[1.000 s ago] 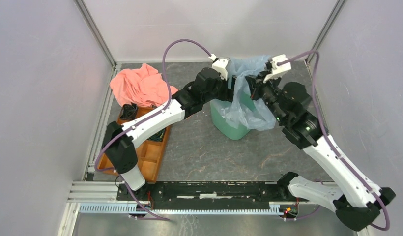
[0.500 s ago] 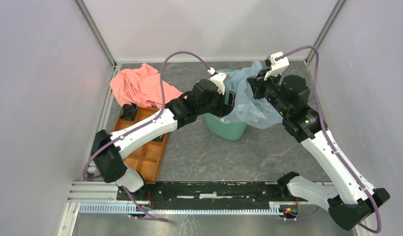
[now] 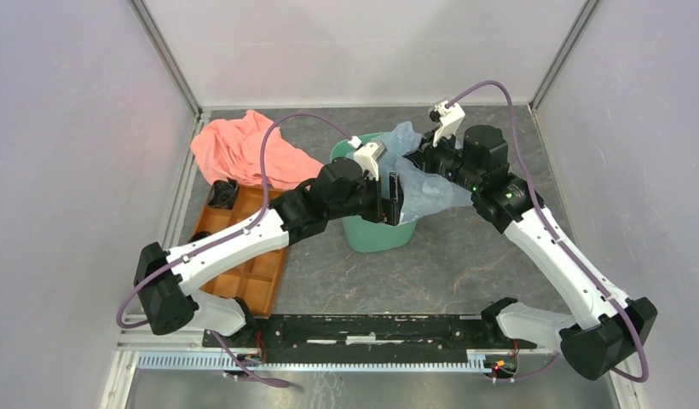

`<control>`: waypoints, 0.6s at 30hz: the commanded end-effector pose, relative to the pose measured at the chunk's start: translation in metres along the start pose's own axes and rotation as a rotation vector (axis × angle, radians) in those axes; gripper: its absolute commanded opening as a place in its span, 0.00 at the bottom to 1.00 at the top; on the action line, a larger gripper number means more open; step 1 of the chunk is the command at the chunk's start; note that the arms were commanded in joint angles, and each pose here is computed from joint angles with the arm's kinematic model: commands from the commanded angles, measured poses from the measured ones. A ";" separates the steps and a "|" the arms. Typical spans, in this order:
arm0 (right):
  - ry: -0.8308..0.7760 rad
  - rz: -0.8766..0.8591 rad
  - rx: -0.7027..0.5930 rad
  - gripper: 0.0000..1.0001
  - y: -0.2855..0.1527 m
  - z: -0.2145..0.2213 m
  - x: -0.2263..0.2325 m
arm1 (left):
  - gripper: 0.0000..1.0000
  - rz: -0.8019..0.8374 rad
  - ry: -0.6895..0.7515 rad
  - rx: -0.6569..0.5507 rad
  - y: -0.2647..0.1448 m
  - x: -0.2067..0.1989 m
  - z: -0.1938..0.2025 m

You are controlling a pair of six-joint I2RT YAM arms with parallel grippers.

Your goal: Put the trash bags into the trash bin

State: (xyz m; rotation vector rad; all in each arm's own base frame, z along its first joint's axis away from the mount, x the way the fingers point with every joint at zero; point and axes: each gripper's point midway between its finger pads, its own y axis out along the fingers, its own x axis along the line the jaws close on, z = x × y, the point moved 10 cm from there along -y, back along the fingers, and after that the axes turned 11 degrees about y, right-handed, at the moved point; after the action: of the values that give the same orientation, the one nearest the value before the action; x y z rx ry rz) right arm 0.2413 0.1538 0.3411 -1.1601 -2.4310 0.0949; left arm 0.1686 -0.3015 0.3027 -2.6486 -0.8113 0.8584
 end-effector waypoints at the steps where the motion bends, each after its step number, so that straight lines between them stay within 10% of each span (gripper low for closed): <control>1: -0.029 -0.015 -0.037 0.00 -0.006 -0.018 0.005 | 0.90 -0.052 0.044 -0.086 -0.018 -0.012 -0.031; 18: -0.074 -0.077 -0.286 0.00 -0.038 -0.066 0.028 | 0.96 -0.374 0.277 -0.348 -0.104 0.006 -0.076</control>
State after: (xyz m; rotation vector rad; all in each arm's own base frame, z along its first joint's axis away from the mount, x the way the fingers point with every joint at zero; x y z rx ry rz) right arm 0.2267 0.1441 0.3957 -1.1838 -2.5728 -0.1691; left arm 0.1724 -0.2372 0.3920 -2.6870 -1.2932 0.4172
